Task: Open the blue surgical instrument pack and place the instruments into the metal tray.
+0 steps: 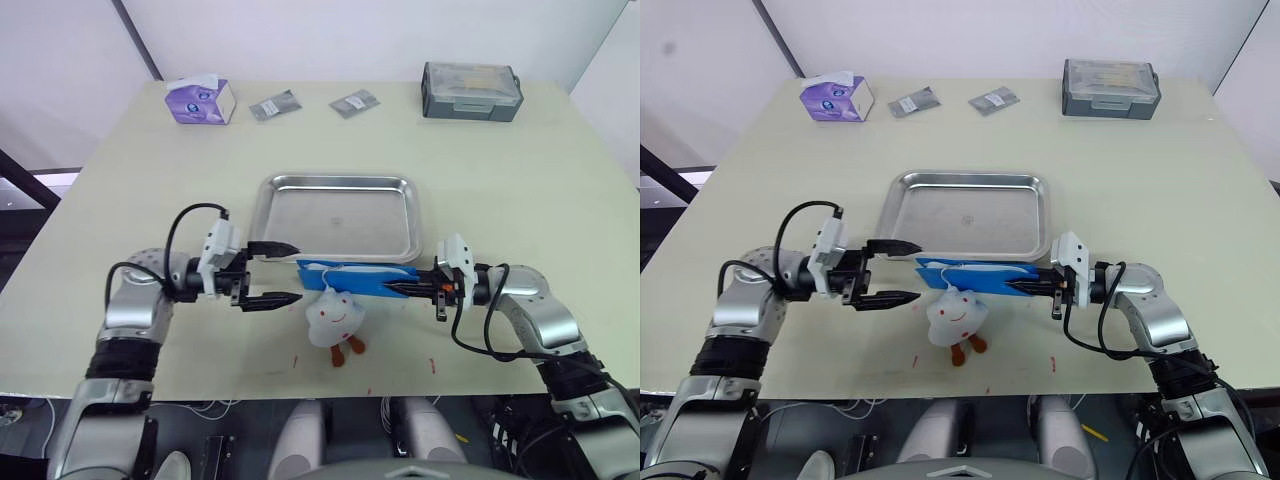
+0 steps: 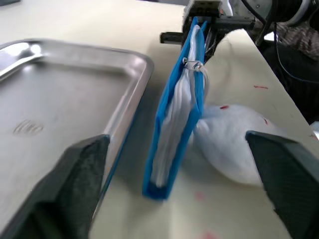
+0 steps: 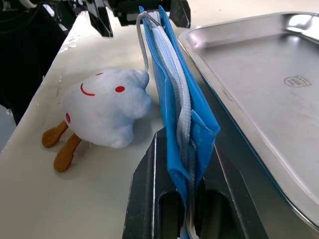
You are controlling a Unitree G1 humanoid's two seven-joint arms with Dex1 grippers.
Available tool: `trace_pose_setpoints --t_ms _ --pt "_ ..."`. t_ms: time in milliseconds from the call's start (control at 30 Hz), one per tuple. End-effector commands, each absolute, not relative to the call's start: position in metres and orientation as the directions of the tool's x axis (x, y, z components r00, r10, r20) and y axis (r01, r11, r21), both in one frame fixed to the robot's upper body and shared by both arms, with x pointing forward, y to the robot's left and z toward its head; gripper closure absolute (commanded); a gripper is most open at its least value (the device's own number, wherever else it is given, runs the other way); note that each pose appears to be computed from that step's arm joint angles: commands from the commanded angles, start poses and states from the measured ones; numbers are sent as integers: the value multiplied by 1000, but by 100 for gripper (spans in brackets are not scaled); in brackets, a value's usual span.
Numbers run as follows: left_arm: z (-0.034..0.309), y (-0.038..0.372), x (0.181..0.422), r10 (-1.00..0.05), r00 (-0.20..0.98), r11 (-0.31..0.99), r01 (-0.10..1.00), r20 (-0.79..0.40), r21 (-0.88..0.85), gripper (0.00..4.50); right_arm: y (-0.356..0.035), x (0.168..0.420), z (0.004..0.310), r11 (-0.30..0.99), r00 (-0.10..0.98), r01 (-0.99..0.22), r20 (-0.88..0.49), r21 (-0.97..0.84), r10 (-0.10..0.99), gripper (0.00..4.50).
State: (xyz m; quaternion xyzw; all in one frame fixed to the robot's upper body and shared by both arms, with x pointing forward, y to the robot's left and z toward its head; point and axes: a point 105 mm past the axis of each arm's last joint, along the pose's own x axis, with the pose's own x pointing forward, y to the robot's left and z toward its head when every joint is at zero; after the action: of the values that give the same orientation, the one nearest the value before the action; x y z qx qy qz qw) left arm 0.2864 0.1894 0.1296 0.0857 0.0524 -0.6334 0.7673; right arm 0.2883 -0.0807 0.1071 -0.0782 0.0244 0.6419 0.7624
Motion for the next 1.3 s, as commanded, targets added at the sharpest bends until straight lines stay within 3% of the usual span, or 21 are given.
trace_pose_setpoints --t_ms 33,233,467,767,800,833,900,967,1033,1067,1100,1300 --pt "152 195 276 -973 201 198 979 -112 38 3 -80 287 114 150 165 -980 -120 -132 979 450" --pt "129 172 237 -983 82 104 987 -165 -125 3 -79 288 113 146 163 -980 -120 -136 979 450" --pt "100 151 250 -947 226 246 967 -227 -67 3 -79 288 116 145 163 -979 -117 -144 980 450" --pt "86 130 244 -958 193 221 968 -213 -116 3 -78 289 117 143 161 -978 -113 -151 980 450" --pt "87 129 244 -962 188 215 969 -198 -123 55 -78 289 117 142 160 -978 -114 -151 980 450" --pt "89 128 243 -966 182 208 970 -184 -129 75 -78 289 117 142 160 -978 -115 -152 980 450" --pt "91 128 240 -972 162 186 973 -172 -133 203 -78 288 116 141 159 -978 -116 -152 980 450" --pt "94 131 237 -975 144 167 976 -168 -136 274 -78 288 116 140 159 -978 -117 -152 980 450" --pt "95 134 236 -976 140 164 977 -166 -137 382 -78 288 116 139 158 -978 -117 -153 980 450" --pt "97 136 237 -976 141 164 977 -164 -138 382 -78 287 115 138 156 -979 -117 -153 981 450" --pt "100 139 237 -977 145 167 976 -157 -139 447 -78 287 115 137 155 -979 -116 -153 981 450" --pt "122 163 239 -977 169 185 974 -126 -129 449 -80 285 116 124 144 -978 -113 -169 983 450"
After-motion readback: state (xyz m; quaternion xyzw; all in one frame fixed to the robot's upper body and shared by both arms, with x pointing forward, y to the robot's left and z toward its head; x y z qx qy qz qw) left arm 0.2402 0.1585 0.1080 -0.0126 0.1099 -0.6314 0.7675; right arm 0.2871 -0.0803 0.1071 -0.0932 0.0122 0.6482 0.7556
